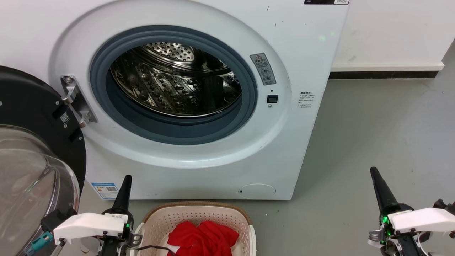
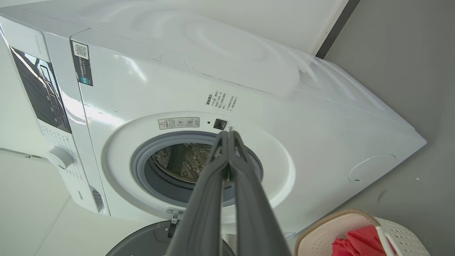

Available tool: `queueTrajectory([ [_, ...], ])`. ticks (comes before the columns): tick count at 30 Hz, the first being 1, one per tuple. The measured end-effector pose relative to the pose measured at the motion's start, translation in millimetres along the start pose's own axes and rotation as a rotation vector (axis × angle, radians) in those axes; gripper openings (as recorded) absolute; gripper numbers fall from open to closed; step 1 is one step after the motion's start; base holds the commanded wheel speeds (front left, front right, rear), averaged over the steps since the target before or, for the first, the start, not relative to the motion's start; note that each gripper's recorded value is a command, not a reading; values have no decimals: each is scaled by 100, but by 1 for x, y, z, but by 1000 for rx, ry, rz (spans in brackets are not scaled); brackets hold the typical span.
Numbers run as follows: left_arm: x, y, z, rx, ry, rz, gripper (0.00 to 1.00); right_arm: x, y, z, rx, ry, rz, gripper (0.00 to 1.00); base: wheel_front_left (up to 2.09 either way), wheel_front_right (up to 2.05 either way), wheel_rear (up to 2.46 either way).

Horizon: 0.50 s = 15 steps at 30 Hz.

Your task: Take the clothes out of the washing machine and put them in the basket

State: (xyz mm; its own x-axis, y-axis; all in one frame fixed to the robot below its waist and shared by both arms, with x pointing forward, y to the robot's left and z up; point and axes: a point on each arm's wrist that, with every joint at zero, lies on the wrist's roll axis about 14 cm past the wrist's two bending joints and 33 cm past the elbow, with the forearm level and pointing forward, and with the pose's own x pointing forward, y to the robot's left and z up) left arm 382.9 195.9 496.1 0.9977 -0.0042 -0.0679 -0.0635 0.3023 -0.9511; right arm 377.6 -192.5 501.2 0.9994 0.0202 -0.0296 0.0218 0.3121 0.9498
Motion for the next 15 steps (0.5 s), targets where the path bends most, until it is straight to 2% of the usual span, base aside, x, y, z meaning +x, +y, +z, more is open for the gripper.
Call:
queueTrajectory([
  [15,1,-2,1,-131,-1,-17,0,4,0,4,132,-11,4,0,0,0,0],
])
